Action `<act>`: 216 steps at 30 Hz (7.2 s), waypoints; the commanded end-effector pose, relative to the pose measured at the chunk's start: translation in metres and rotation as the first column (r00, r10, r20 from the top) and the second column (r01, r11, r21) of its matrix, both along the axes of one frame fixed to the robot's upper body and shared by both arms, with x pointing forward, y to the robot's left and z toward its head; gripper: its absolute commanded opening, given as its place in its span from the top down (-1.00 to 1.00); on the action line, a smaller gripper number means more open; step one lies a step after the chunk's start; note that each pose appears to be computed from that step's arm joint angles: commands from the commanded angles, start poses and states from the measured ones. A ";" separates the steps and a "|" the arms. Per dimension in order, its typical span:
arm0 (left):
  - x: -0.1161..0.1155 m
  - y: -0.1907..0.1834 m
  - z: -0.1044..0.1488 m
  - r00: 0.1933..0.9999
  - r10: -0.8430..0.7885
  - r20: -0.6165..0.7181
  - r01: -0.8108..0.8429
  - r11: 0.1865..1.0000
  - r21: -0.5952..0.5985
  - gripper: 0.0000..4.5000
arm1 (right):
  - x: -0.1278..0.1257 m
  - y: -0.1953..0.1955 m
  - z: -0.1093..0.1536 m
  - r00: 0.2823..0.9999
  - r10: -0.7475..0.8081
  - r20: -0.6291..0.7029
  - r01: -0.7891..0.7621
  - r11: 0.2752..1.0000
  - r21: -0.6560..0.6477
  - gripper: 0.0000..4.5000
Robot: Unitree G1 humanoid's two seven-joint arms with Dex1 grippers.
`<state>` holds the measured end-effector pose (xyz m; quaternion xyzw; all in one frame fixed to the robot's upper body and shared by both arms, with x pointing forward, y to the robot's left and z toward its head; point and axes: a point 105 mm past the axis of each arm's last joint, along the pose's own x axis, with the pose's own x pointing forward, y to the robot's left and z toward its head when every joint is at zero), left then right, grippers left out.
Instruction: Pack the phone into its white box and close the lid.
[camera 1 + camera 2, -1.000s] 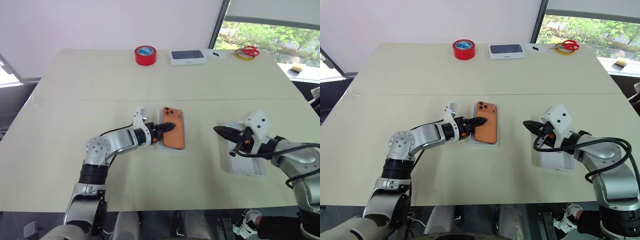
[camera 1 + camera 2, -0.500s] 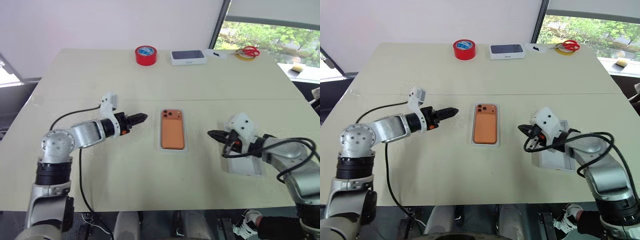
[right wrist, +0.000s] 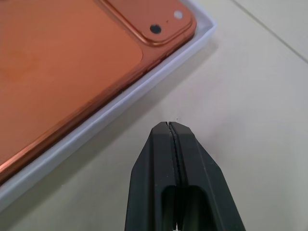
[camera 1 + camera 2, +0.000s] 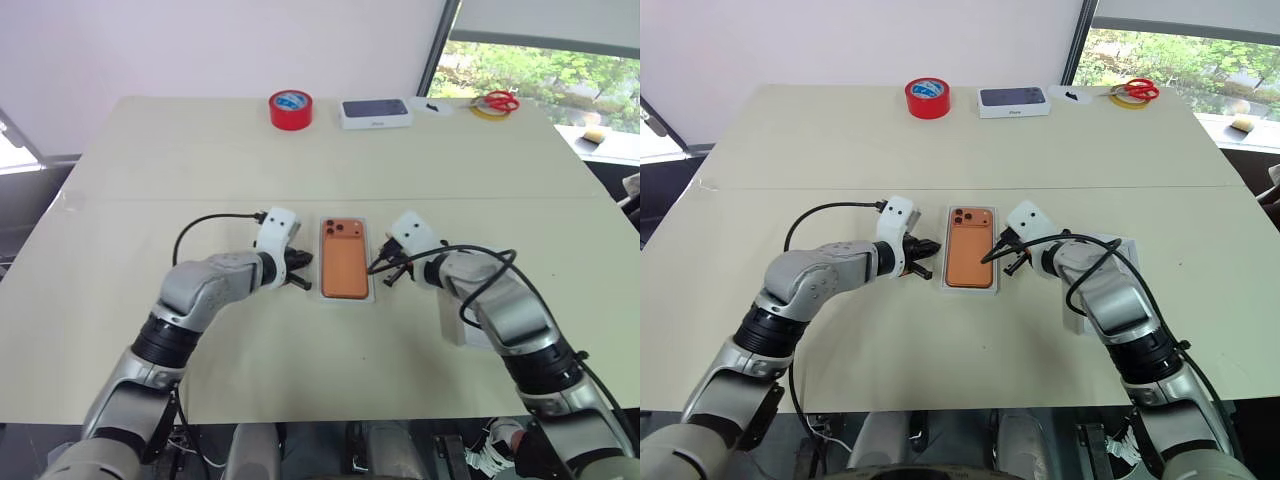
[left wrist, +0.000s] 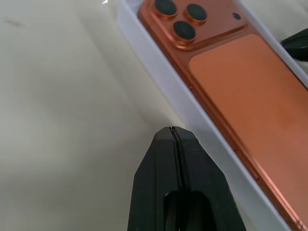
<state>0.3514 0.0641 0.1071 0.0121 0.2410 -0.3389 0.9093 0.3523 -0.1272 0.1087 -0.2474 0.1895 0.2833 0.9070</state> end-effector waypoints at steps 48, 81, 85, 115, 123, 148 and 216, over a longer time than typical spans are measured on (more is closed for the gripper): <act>-0.064 -0.061 0.034 0.737 -0.618 0.274 0.636 0.771 0.027 1.00 | -0.085 -0.128 0.035 0.903 -0.342 -0.259 0.357 0.934 0.010 -0.53; -0.062 -0.031 0.043 0.672 -0.588 0.450 0.623 0.778 0.086 1.00 | -0.042 -0.126 0.070 0.836 -0.412 -0.362 0.536 0.754 0.379 0.98; -0.041 -0.011 0.052 0.747 -0.474 0.466 0.521 0.853 0.032 1.00 | -0.043 -0.080 0.117 0.948 -0.065 -0.310 0.268 0.687 0.675 0.98; -0.035 -0.011 0.043 0.758 -0.469 0.454 0.505 0.862 0.047 1.00 | -0.083 0.037 0.047 0.807 0.138 -0.574 0.500 0.357 0.789 0.63; -0.048 -0.048 0.036 0.713 -0.545 0.441 0.593 0.805 0.037 1.00 | -0.072 -0.005 0.092 0.914 0.055 -0.401 0.309 0.544 0.780 -0.71; -0.037 -0.075 0.025 0.774 -0.551 0.312 0.580 0.814 -0.002 1.00 | -0.081 -0.099 0.040 0.920 -0.286 -0.268 0.333 0.931 0.148 0.98; -0.034 -0.108 0.001 0.780 -0.594 0.197 0.578 0.804 0.139 1.00 | -0.128 -0.065 0.007 0.955 -0.036 -0.295 0.046 0.999 0.027 0.98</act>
